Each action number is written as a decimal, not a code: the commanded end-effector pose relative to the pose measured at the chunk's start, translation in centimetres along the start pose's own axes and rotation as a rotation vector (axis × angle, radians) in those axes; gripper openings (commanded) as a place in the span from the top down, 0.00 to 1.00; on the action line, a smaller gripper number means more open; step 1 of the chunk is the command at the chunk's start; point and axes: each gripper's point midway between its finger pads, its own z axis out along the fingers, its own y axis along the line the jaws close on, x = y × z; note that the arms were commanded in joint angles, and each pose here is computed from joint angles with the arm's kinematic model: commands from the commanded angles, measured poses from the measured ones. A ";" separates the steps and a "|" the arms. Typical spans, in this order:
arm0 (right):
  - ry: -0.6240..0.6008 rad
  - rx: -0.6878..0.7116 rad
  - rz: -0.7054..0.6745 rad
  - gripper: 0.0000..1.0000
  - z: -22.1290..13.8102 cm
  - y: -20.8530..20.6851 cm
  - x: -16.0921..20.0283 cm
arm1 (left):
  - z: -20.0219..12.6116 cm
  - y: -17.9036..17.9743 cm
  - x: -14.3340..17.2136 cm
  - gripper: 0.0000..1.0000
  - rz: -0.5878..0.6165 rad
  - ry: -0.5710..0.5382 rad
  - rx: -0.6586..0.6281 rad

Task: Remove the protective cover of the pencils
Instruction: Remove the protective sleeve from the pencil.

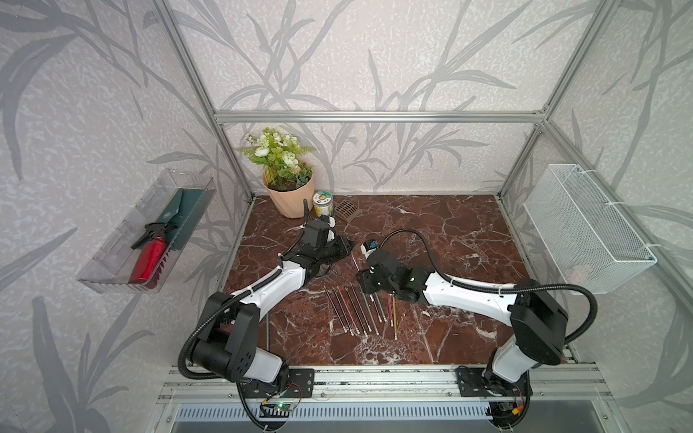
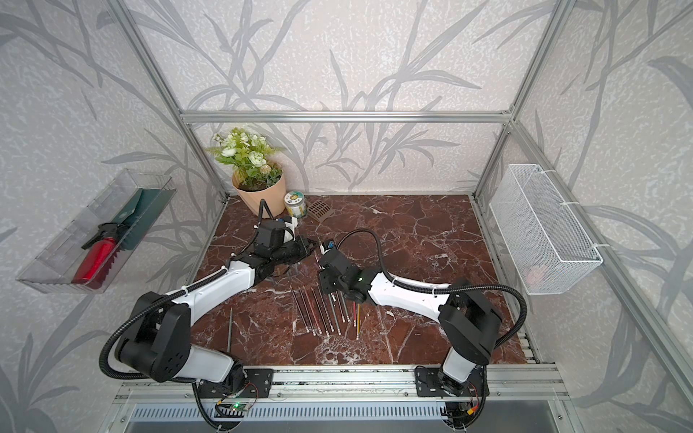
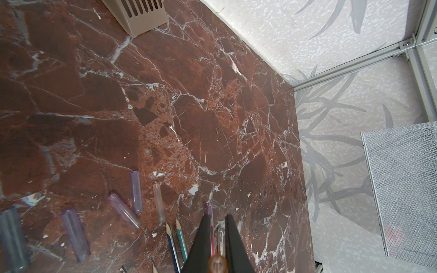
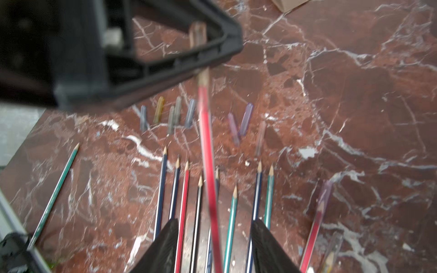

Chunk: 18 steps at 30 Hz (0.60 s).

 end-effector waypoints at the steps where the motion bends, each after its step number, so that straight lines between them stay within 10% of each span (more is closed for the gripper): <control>1: 0.054 -0.002 -0.025 0.56 1.3 0.4 1.0 | -0.3 -0.7 0.0 1.00 0.004 -0.006 0.028; 10: 0.066 -0.037 -0.045 0.92 1.4 1.0 1.3 | -0.3 -0.8 0.0 1.00 0.005 -0.004 0.032; 18: 0.079 -0.065 -0.061 1.00 1.1 1.2 3.0 | -0.3 -0.6 -0.1 1.00 0.007 -0.007 0.017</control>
